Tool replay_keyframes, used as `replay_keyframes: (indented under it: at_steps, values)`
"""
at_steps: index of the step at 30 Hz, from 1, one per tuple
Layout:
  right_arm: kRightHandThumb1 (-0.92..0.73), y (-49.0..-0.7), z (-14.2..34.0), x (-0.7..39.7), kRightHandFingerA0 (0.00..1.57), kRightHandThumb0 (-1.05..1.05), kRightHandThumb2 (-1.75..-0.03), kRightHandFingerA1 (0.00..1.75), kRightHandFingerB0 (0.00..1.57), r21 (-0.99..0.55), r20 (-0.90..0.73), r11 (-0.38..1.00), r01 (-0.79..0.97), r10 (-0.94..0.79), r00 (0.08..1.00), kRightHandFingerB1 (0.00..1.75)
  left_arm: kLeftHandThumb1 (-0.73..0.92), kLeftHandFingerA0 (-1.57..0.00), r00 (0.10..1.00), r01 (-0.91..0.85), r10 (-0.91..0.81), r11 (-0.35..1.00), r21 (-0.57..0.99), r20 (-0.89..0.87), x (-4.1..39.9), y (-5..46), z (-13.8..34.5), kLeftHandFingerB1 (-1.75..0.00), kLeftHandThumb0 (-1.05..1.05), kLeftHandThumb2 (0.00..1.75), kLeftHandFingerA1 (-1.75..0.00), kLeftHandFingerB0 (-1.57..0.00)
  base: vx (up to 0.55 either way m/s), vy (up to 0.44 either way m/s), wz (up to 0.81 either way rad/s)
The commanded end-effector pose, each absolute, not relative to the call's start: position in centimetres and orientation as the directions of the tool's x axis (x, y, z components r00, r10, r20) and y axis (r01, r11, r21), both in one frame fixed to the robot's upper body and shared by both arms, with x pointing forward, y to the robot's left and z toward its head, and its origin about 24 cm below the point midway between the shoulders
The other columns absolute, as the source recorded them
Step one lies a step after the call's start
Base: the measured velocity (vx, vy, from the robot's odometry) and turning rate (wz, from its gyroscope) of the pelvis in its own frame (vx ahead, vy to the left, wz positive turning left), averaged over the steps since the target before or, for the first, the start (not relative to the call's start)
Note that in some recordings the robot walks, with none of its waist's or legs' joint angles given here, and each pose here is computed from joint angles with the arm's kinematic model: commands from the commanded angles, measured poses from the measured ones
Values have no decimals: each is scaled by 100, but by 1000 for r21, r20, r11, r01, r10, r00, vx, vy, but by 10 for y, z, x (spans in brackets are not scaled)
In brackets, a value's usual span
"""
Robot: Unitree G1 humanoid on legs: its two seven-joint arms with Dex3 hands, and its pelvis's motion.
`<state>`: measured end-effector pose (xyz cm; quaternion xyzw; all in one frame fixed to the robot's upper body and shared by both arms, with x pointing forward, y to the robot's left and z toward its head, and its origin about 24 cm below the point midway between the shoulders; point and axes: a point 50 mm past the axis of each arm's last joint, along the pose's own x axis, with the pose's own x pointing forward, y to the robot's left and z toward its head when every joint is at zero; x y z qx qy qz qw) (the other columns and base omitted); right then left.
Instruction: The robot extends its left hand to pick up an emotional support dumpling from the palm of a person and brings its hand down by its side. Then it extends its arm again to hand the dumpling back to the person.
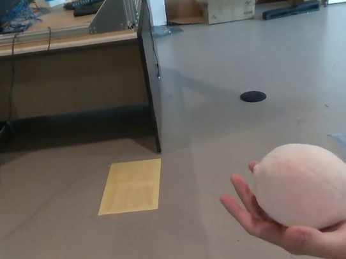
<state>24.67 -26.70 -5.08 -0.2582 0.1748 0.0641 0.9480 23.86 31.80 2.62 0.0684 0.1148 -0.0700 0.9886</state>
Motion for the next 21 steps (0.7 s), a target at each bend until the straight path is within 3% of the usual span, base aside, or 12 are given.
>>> replay_keyframes:
  at_steps: [1, 12, 13, 21]
  values:
    - [-76, -264, -56, 238, 51, -74, -63, 38, 41, -471, -346, 859, -198, 27, 938, 34, 55, -1, 936, 29, 137, 889, 458, -325, 206, 346, -12, -46, -34, 107, -48, 0, 0, 0, 0]
    - [-76, -266, -58, 235, 48, -75, -64, 37, 39, -471, -358, 862, -188, 8, 934, 34, 57, -1, 911, 69, 153, 859, 507, -383, 206, 347, -22, -47, -33, 107, -48, -1, 0, 0, 0]
    - [-77, -266, -58, 235, 48, -75, -64, 37, 39, -473, -357, 861, -188, 8, 934, 34, 79, -18, 911, 74, 152, 855, 513, -384, 206, 347, -22, -29, -58, 64, -33, -18, 0, 0, 0]
    - [-77, -266, -57, 236, 47, -75, -64, 37, 38, -478, -354, 857, -193, 13, 935, 34, 80, -20, 913, 76, 157, 841, 535, -377, 206, 348, -24, -29, -59, 64, -32, -19, 0, 0, 0]
